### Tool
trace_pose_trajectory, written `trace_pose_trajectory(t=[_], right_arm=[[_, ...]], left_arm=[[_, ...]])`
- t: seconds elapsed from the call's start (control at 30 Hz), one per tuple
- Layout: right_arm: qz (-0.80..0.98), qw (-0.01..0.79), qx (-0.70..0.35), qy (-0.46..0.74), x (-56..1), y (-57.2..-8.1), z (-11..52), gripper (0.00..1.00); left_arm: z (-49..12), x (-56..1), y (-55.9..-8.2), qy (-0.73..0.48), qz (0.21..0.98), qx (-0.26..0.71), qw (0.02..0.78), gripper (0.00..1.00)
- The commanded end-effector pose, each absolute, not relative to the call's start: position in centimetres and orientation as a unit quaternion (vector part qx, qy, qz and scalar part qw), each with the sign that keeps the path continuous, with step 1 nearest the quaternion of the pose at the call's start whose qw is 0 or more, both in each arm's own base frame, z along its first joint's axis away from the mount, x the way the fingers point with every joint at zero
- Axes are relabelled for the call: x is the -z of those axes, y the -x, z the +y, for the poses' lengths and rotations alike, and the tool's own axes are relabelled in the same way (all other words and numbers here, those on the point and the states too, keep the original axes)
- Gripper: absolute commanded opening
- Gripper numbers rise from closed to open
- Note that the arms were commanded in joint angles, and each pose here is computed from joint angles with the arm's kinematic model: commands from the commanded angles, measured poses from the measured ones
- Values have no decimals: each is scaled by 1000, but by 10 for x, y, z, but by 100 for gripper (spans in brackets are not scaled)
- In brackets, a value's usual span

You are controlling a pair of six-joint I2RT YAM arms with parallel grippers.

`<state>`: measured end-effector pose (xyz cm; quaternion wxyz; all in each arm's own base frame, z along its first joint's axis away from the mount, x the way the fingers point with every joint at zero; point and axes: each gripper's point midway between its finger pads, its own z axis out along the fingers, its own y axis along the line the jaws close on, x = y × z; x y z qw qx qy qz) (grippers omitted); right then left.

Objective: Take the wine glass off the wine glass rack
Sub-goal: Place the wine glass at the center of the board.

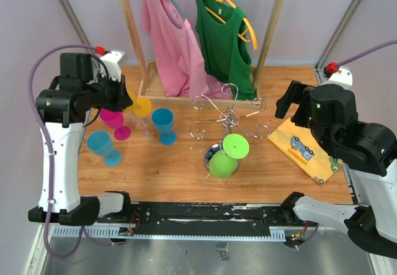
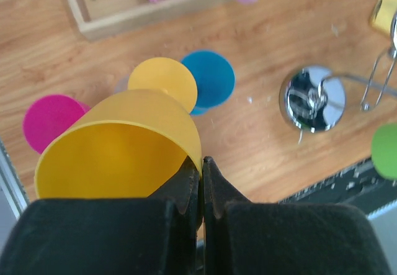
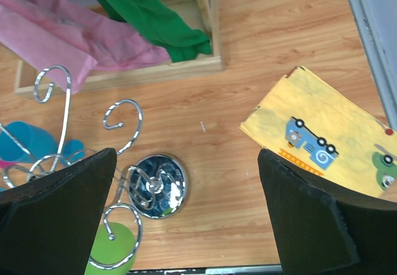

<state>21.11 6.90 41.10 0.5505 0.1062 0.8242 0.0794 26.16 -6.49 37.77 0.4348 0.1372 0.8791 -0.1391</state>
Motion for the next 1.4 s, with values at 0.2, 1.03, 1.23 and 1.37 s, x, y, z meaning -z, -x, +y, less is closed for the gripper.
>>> trace_pose_trajectory(t=[0.2,1.03,1.23,1.37], right_arm=[[836,532,-9,-134,-386,-203,41,99],[836,527,-30,-147,-383,-200,44,99],[831,533,-42,-153,-390,-196,41,99],[828,534,-47,-162,-392,-190,37,99]], left_arm=[[-75,-334,-234,-233,889,123,374,0],[-69,-199,-183,-330,896,101,281,0],[-72,-172,-197,-324,897,102,284,0],[-68,-151,-197,-323,903,93,267,0]])
